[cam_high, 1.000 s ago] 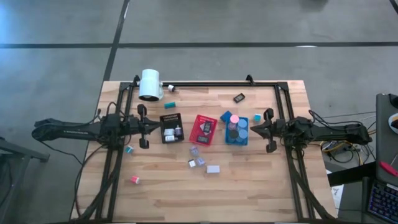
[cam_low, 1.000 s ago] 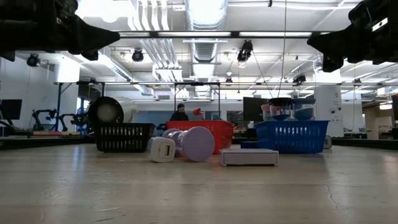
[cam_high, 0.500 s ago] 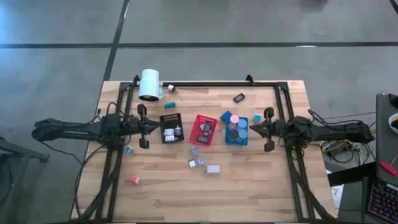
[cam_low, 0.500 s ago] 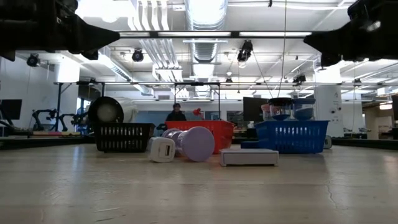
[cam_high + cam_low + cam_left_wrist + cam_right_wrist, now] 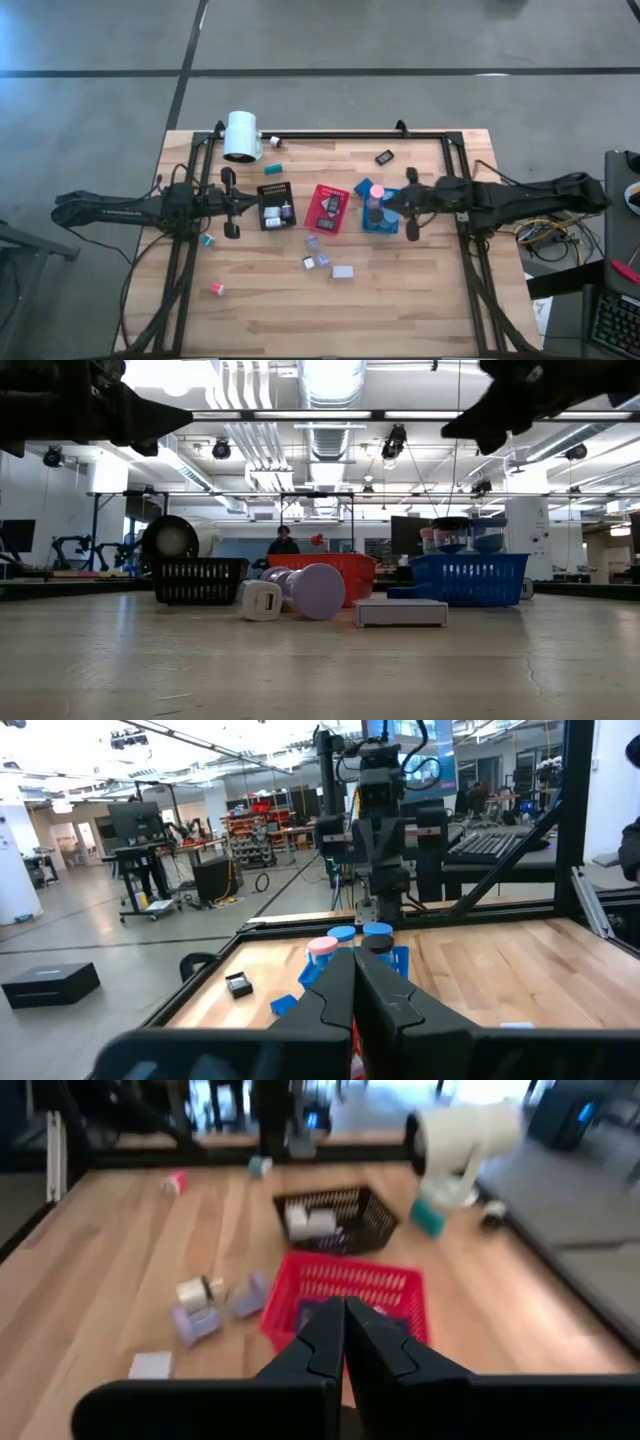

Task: Pick & Place Office items
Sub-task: Put the white digital clock into the red bin

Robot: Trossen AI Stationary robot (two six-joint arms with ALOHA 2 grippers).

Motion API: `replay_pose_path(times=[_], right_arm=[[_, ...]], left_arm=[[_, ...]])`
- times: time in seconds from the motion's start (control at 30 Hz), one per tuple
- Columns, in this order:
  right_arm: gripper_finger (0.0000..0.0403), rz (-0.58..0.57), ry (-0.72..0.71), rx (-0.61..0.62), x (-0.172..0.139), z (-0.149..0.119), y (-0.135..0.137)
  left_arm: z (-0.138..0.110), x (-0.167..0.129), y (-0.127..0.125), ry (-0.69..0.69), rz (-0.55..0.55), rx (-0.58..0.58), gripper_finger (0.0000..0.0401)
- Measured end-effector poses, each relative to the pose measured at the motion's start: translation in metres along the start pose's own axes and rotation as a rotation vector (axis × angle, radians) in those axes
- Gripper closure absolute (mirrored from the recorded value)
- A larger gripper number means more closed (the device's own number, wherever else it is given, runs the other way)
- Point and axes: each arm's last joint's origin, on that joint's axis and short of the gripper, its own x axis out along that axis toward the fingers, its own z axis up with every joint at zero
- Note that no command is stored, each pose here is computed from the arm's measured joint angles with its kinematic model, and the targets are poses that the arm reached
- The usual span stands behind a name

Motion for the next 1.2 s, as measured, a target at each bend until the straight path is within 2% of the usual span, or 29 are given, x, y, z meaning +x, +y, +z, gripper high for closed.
replay_pose_path(times=[0.23,0.4,0.57,0.73,0.97,1.2], right_arm=[[0.0394,0.026,0.21,0.045,0.043,0.01,0.016],[0.0394,0.081,0.239,0.023,0.065,0.025,0.035],[0.0394,0.108,0.283,0.039,0.077,0.035,0.05],[0.0394,0.111,0.363,0.068,0.087,0.038,0.062],[0.0394,0.109,0.406,0.092,0.106,0.04,0.076],[0.0394,0.078,0.504,0.121,0.127,0.044,0.084]], left_arm=[[-0.004,0.0,-0.001,0.05,-0.007,-0.015,0.0396],[-0.002,0.0,0.001,0.061,0.045,-0.012,0.0396],[-0.005,0.0,0.001,0.089,0.052,-0.049,0.0396],[-0.004,0.0,0.001,0.081,0.06,-0.114,0.0396],[-0.008,0.0,0.001,0.116,0.062,-0.203,0.0396],[-0.015,-0.002,0.0,0.189,0.061,-0.222,0.0396]])
